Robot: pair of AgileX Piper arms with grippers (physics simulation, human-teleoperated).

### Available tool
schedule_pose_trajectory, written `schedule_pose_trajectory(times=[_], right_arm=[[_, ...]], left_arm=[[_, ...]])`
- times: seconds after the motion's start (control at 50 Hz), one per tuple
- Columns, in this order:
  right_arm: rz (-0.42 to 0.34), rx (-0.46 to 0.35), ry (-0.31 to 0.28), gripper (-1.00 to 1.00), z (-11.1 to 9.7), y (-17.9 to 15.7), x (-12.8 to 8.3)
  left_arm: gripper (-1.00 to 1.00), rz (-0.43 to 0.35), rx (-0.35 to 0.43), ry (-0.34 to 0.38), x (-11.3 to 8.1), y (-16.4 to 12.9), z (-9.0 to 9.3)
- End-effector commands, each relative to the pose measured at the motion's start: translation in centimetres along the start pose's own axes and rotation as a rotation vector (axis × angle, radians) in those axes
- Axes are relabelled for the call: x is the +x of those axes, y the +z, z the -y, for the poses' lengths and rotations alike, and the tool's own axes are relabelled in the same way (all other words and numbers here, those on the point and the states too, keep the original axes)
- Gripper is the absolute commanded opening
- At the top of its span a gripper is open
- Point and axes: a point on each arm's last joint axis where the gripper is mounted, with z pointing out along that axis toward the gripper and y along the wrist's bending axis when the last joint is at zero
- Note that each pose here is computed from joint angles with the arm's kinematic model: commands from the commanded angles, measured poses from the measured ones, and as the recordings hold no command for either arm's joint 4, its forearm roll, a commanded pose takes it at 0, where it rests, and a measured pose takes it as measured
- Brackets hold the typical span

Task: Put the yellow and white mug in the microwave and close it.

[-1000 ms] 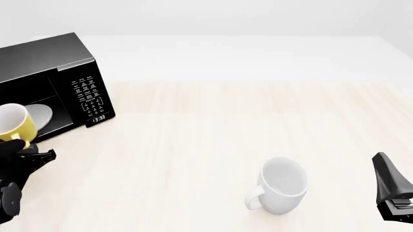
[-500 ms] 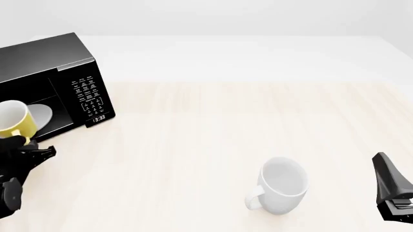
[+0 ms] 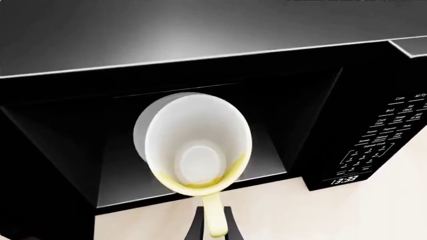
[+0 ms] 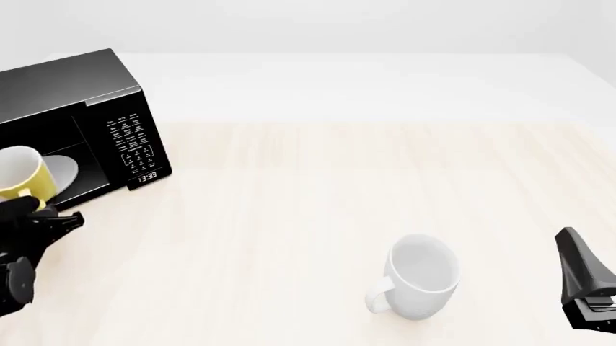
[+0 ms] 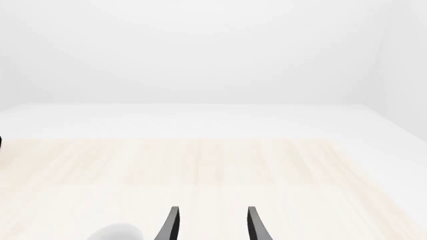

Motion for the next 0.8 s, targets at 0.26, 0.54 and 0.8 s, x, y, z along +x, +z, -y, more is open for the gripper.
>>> schedule_pose_trajectory(times=[0.26,0.54,0.8], right_arm=[[0.000,0.000,0.000,1.00,0.0,0.0,0.0],[0.000,0.000,0.000,1.00,0.0,0.0,0.0],[0.000,0.000,0.000,1.00,0.0,0.0,0.0]], left_arm=[[-1.00,0.013,-0.009,-0.007,-0.5,1.2,-0.3],[-1.00,0.032,-0.017,-0.011,-1.4,2.1,-0.6],[-1.00,0.041,-0.013,-0.014,-1.8,2.7,-0.4]])
